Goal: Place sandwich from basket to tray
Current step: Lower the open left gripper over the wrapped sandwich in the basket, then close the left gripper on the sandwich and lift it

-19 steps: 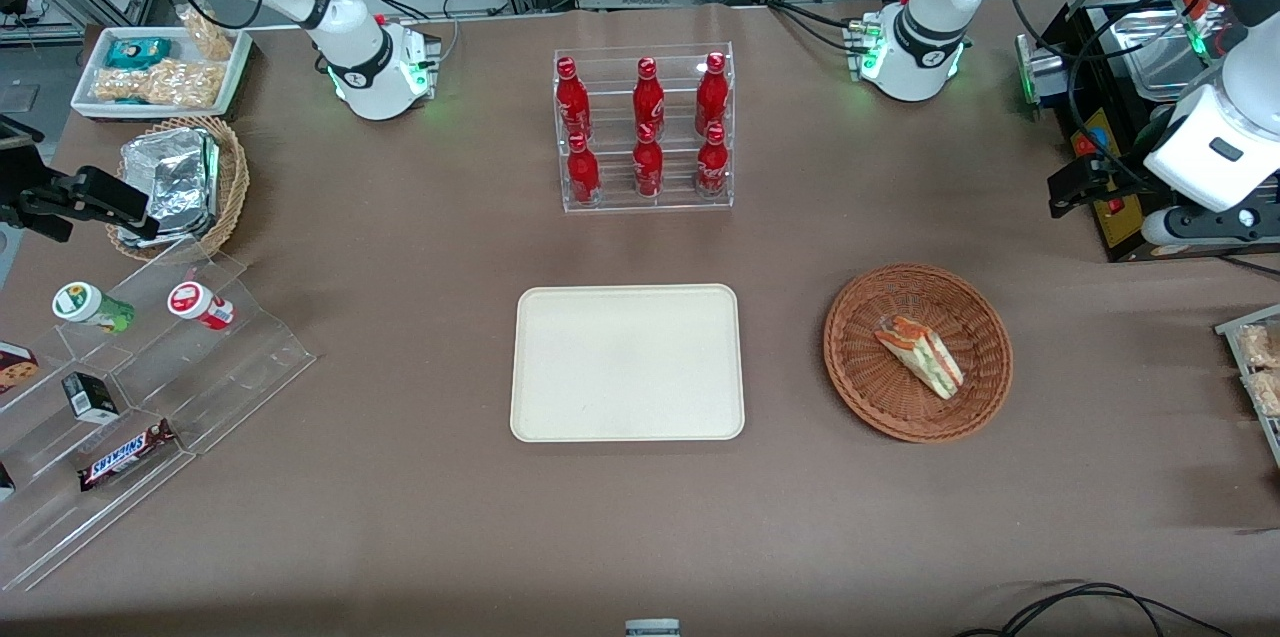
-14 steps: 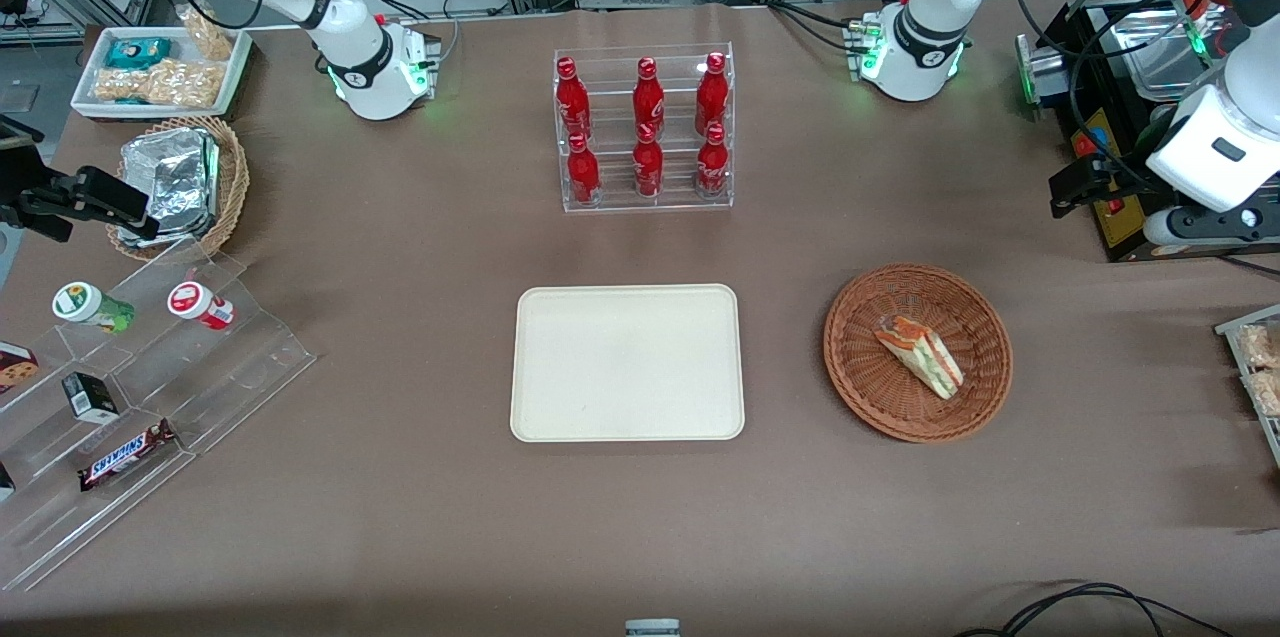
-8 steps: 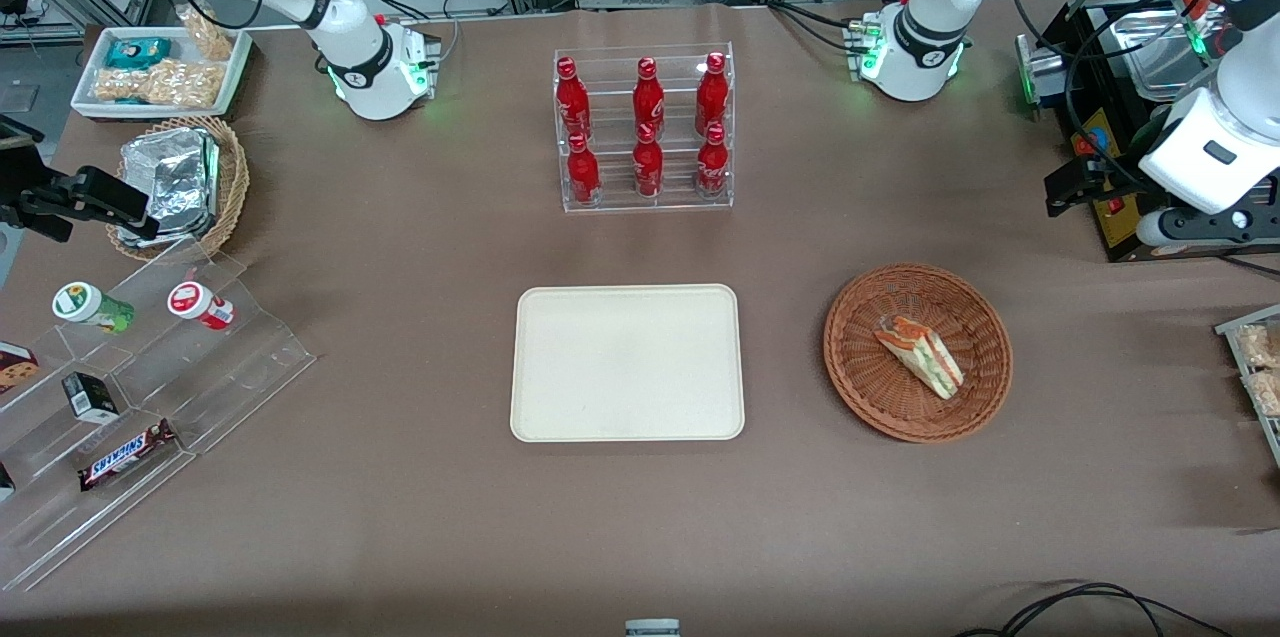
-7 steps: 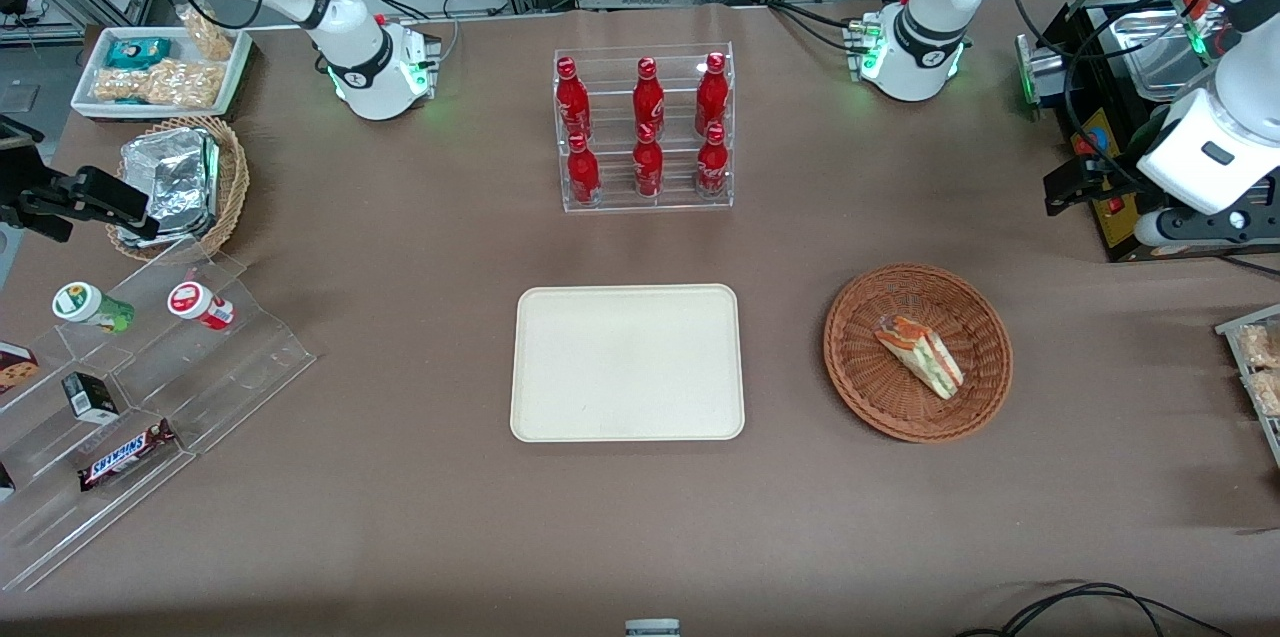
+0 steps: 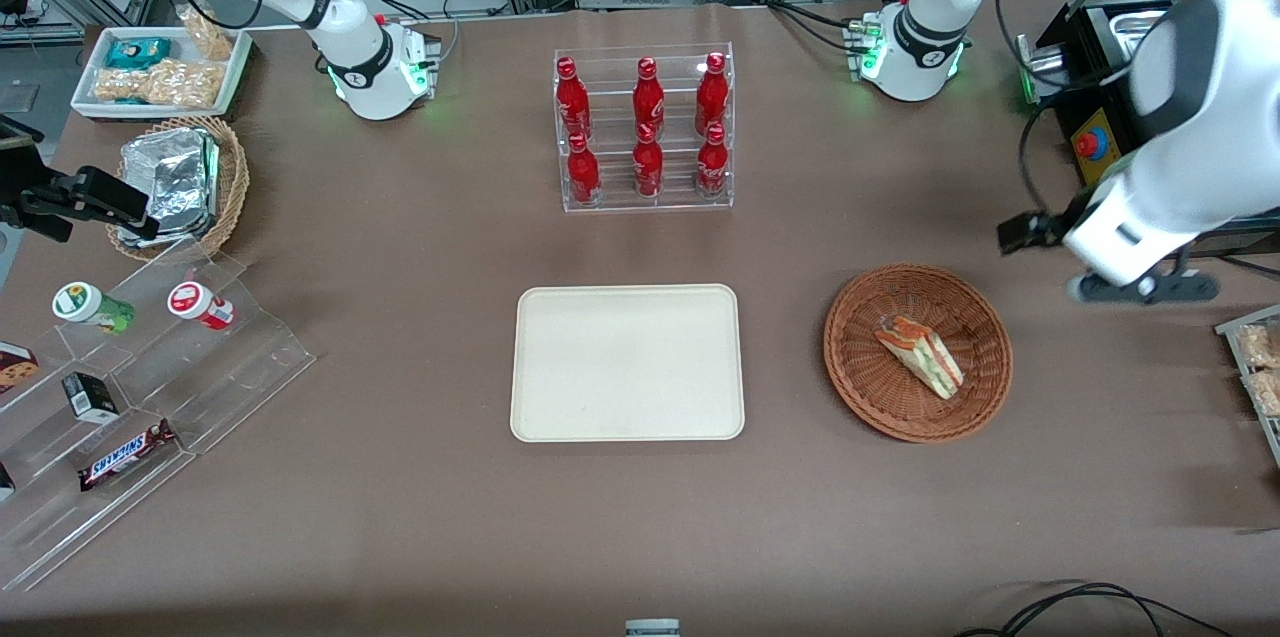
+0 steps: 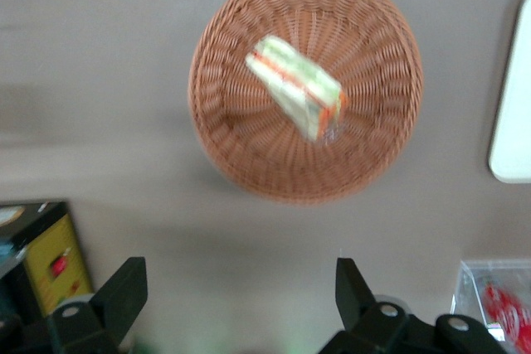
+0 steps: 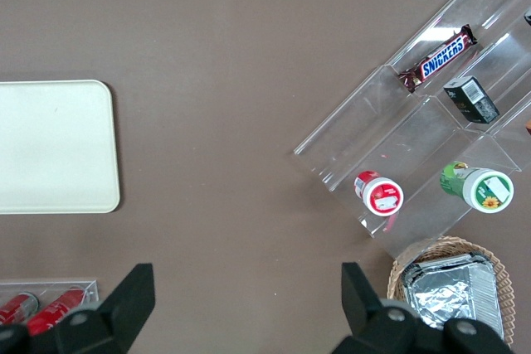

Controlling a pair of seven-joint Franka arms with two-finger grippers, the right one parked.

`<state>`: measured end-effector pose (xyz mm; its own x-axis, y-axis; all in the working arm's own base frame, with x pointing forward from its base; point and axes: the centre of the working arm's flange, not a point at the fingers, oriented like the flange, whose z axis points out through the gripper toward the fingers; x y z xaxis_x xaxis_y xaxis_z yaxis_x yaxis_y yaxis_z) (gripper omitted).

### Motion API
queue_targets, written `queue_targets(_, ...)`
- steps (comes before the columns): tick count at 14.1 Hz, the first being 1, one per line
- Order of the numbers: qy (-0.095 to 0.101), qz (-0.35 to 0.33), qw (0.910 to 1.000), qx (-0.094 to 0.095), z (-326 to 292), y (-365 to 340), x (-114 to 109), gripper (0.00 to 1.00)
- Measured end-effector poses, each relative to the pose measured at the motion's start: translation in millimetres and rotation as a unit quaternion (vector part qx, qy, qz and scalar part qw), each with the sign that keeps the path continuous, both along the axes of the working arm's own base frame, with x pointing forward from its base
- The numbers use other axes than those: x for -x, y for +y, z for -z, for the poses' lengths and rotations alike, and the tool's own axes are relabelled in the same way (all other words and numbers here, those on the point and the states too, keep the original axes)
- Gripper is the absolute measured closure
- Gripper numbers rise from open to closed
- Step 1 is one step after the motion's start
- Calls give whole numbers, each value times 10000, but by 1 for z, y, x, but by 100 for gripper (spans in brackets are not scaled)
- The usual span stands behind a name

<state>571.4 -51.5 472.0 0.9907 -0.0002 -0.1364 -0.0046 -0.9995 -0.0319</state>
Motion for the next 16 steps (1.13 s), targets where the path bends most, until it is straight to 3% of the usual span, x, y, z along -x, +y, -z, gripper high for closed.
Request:
queue_targets(3,-324,-916,9952,-66,73,-15,5,0)
queue_targets(5,-486,-1786,9827,-117,109,-35,11,0)
queue_targets(8,-642,-3083,9490,-157,142,-47,5,0)
queue_targets(10,-644,-3722,9257,-196,162,-48,1,0)
queue_targets(12,-638,-4093,9099,-212,183,-49,-3,0)
queue_targets(14,-592,-4236,9036,-243,199,-49,-8,0)
queue_targets(15,-559,-4251,9030,-263,205,-49,-10,6)
queue_targets(16,-528,-4248,9033,-282,211,-49,-11,19)
